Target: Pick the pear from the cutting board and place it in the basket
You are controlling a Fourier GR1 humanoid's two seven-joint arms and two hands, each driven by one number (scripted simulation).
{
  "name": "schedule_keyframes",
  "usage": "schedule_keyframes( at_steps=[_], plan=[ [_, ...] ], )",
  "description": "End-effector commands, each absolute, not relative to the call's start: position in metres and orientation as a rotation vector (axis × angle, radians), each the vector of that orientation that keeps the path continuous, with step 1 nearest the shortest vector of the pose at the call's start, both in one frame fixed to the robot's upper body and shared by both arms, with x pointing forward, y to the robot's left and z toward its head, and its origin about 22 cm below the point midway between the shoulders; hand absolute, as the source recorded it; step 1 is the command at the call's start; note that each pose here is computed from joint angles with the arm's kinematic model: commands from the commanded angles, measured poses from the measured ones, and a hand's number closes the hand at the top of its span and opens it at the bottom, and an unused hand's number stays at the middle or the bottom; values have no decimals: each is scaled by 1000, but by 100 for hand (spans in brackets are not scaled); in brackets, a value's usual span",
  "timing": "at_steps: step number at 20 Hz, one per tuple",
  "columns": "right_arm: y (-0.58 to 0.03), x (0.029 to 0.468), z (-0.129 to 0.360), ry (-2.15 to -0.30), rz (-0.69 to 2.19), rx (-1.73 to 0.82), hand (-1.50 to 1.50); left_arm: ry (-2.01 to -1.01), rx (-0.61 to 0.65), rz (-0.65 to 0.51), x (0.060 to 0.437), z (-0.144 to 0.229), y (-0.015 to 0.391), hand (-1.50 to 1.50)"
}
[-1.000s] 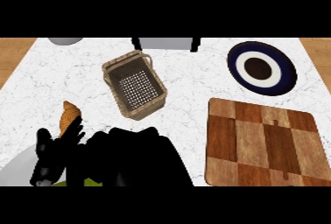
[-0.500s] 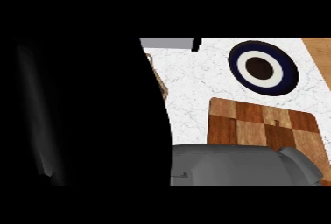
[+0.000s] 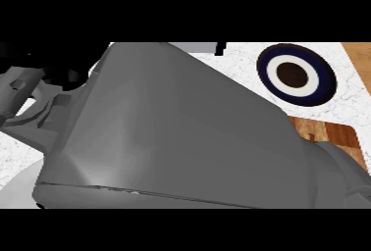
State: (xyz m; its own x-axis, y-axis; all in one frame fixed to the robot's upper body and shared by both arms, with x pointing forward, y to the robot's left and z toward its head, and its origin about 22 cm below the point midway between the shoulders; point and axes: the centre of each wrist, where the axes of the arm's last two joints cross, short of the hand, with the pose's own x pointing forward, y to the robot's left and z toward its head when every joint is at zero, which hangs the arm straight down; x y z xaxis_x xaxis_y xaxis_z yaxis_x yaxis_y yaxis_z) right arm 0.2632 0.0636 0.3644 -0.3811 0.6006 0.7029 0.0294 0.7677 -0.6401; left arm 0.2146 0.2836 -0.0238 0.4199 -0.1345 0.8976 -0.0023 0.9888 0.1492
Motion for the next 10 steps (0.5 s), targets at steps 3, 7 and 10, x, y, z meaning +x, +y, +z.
schedule_keyframes(
  at_steps=[3,7,10],
  plan=[
    [78,294,349,-1765,598,-477,150,-1024,138,-74,208,-44,283,0],
    [63,323,346,-1695,453,-342,150,-1034,129,-84,201,-47,285,0],
    [59,337,317,-1706,444,-327,150,-1045,137,-71,208,-53,285,0]
  ],
)
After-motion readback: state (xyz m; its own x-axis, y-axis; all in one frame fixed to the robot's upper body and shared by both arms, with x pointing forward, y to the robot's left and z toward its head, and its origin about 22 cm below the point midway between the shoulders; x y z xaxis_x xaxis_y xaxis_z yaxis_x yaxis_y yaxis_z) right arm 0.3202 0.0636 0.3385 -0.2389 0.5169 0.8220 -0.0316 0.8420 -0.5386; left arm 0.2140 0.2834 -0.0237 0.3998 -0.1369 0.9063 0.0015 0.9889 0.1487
